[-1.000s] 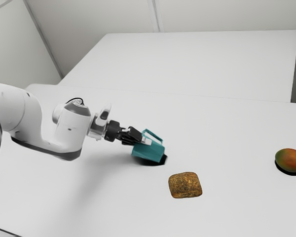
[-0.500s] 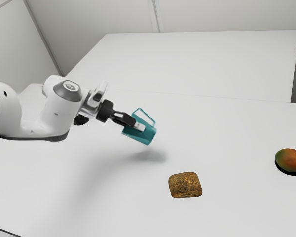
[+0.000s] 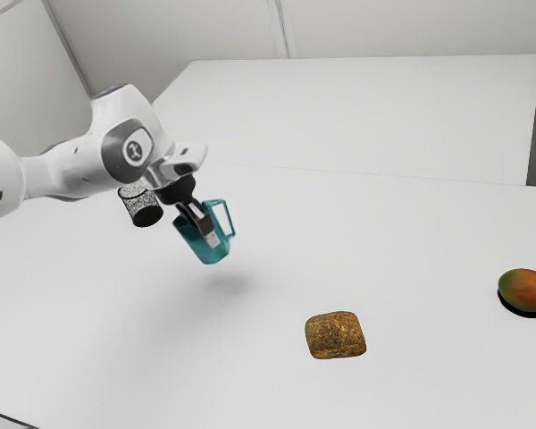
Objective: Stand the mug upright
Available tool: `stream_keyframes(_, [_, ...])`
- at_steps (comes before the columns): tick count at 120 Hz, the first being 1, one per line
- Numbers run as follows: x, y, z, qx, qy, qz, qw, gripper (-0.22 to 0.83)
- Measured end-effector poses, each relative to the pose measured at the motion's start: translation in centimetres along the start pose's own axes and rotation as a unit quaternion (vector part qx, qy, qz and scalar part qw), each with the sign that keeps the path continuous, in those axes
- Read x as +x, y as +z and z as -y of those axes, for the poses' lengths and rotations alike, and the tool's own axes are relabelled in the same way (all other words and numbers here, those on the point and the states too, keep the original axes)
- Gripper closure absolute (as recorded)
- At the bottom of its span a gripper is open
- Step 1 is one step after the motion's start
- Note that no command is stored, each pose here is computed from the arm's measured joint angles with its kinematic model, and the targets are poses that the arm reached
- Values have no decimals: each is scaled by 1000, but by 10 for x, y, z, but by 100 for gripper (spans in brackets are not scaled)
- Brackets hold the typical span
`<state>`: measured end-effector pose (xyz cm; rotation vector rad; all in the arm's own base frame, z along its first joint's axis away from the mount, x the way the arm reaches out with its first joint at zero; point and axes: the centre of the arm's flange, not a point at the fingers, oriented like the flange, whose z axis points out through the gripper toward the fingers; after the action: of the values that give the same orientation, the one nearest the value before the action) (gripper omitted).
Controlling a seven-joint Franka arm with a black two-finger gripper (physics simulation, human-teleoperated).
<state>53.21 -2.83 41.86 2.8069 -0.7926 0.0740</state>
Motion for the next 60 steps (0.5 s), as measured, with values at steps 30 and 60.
stream_keyframes(30, [4,12,-18,62,-28,48,996,77])
stream_keyframes(60, [0,39,-28,107,-60,54,991,78])
